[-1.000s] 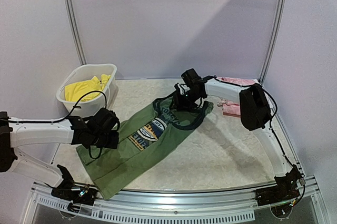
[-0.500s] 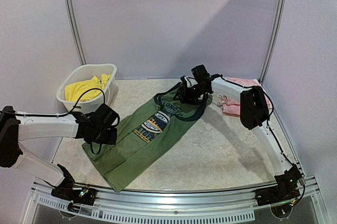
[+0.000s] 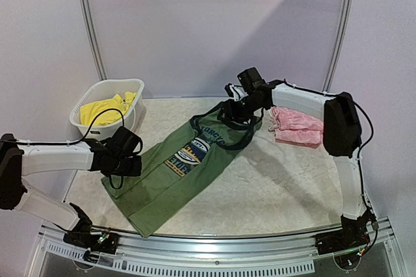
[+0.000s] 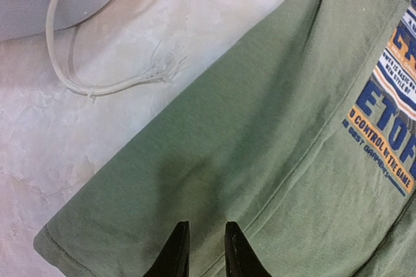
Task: Fold and stack the mixed laundry pile
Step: Rotate the rectangle-folded tank top at the center of the board.
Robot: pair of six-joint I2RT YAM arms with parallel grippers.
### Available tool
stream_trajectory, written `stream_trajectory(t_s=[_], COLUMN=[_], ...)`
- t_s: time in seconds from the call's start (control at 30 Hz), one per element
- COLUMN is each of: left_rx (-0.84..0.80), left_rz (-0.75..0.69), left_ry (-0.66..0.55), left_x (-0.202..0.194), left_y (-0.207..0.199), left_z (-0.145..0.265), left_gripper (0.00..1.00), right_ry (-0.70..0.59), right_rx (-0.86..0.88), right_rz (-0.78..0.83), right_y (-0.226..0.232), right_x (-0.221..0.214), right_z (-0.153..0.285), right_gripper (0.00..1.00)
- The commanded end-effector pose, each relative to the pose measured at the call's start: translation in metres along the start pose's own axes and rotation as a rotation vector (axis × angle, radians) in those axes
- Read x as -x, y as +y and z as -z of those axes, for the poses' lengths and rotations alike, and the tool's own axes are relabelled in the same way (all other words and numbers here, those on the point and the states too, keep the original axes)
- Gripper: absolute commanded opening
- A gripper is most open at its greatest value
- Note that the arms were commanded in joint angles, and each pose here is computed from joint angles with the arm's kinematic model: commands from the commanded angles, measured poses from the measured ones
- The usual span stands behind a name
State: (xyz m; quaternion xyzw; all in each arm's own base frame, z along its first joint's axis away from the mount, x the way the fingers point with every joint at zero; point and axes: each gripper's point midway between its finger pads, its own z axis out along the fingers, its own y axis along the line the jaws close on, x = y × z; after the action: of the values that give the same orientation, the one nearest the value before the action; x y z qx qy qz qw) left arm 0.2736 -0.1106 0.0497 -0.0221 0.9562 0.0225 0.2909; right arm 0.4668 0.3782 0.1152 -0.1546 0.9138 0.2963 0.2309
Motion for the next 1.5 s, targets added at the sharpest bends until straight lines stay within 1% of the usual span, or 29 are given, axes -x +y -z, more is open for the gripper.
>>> stream_trajectory(t_s=[0.0,0.07,0.1,0.23,0.33,0.47,0.67,0.83,0.97,1.07,1.27,1.47], left_rx=[-0.026,-0.028,-0.03,-0.016,0.004,0.038,0.042,0.054,0.037,0.028,-0.055,-0.113], left_rz=[0.06,0.078,0.086,0.124,0.151,0.168,0.236,0.237,0.246,0.241,0.253,0.247], left_ry=[-0.016,-0.014,-0.011,0.0,0.023,0.039,0.01,0.035,0.052,0.076,0.145,0.182], left_x=[0.002,0.002,0.001,-0.004,-0.01,-0.018,-0.022,-0.03,-0.039,-0.048,-0.069,-0.086], left_y=[0.007,0.01,0.011,0.017,0.023,0.03,0.035,0.035,0.033,0.031,0.014,-0.005], left_z=[-0.003,-0.006,-0.007,-0.01,-0.013,-0.013,-0.016,-0.023,-0.024,-0.025,-0.024,-0.013], left_gripper=[0.19,0.19,0.19,0.19,0.19,0.19,0.2,0.19,0.18,0.18,0.17,0.17], right_ry=[-0.08,-0.062,-0.053,-0.003,0.021,0.05,0.062,0.07,0.082,0.098,0.09,0.111], right_rx=[-0.18,-0.255,-0.313,-0.389,-0.366,-0.381,-0.386,-0.385,-0.4,-0.38,-0.381,-0.393], right_rz=[-0.02,-0.041,-0.06,-0.13,-0.169,-0.188,-0.206,-0.226,-0.238,-0.255,-0.269,-0.253], right_y=[0.003,-0.001,-0.01,-0.025,-0.034,-0.047,-0.064,-0.075,-0.09,-0.099,-0.123,-0.142], right_x=[-0.015,-0.035,-0.046,-0.089,-0.116,-0.127,-0.128,-0.127,-0.127,-0.127,-0.11,-0.092], right_z=[0.029,0.036,0.037,0.035,0.026,0.016,0.001,-0.009,-0.016,-0.021,-0.022,-0.03], right_gripper=[0.56,0.56,0.56,0.54,0.52,0.5,0.46,0.4,0.33,0.28,0.13,0.12])
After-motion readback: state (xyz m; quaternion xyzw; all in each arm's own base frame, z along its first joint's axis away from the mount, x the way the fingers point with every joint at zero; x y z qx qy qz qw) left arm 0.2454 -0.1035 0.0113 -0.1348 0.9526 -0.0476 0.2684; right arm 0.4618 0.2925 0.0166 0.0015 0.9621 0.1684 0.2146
